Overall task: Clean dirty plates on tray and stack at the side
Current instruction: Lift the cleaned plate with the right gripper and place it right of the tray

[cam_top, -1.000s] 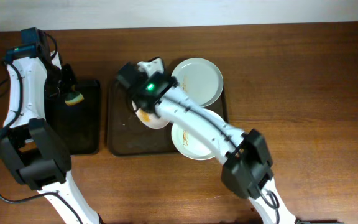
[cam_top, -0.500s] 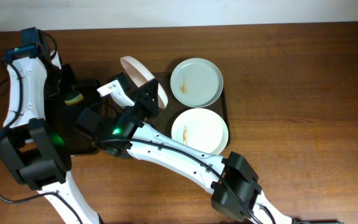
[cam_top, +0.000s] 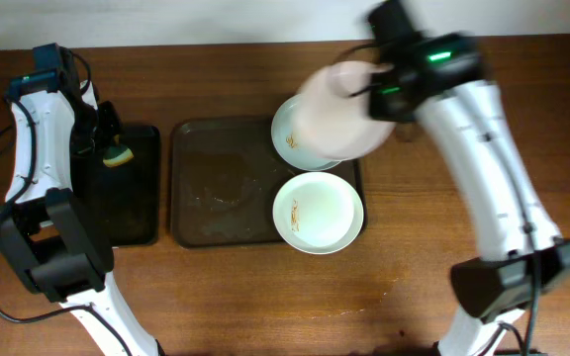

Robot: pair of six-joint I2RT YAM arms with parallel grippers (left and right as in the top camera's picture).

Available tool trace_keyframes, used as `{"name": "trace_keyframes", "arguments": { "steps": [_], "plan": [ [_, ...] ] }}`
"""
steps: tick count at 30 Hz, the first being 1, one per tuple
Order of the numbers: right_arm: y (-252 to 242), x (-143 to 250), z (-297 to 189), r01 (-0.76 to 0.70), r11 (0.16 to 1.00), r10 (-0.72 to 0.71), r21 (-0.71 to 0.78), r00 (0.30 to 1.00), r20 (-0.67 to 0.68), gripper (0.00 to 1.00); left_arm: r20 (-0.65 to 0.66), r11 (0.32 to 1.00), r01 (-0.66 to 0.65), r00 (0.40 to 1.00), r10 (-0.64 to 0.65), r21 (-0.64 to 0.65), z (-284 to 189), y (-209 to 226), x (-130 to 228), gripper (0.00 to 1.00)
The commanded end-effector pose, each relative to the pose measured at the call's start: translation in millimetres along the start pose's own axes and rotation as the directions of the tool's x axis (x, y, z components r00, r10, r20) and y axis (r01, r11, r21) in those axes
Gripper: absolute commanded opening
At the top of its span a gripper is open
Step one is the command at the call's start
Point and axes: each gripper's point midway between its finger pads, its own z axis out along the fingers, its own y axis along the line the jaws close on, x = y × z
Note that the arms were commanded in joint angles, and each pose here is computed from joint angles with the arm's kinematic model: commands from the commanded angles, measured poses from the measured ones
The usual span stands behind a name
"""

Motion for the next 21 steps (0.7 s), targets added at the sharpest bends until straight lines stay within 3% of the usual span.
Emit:
{"name": "trace_keyframes", "arguments": {
  "steps": [1,7,12,13,15,17,21],
  "plan": [
    [-66.4,6.7,38.7,-0.180,0.983,0.182,0.023,0.974,-0.133,0.04,0.006,1.000,-0.012,1.000,0.012,0.011,-2.0,0.0,-1.0,0.01],
    [-147.6,38.3,142.8,-0.357,0.926,0.375,0.122,0.909,-0.180,0.04,0.006,1.000,-0.012,1.000,0.012,0.008,-2.0,0.4,-1.1,0.01],
    [-152.8,72.8,194.8,-0.378,0.916,0.397,0.133,0.899,-0.186,0.04,0.006,1.000,-0.012,1.000,0.012,0.008,-2.0,0.5,-1.1,0.01],
    [-152.4,80.9,201.3,-0.380,0.915,0.401,0.137,0.895,-0.194,0.12,0.006,1.000,-0.012,1.000,0.012,0.008,-2.0,0.5,-1.1,0.01],
    [-151.1,86.6,202.2,-0.378,0.916,0.400,0.137,0.892,-0.212,0.52,0.006,1.000,-0.012,1.000,0.012,0.008,-2.0,0.5,-1.1,0.01],
    [-141.2,78.5,188.7,-0.377,0.923,0.384,0.080,0.891,-0.240,0.52,0.007,1.000,-0.012,1.000,0.012,0.008,-2.0,0.4,-1.2,0.01],
    [-71.7,40.0,121.5,-0.344,0.906,0.278,-0.246,0.923,-0.268,0.48,0.000,1.000,-0.012,1.000,0.012,0.008,-2.0,0.6,0.5,0.01]
  ]
}}
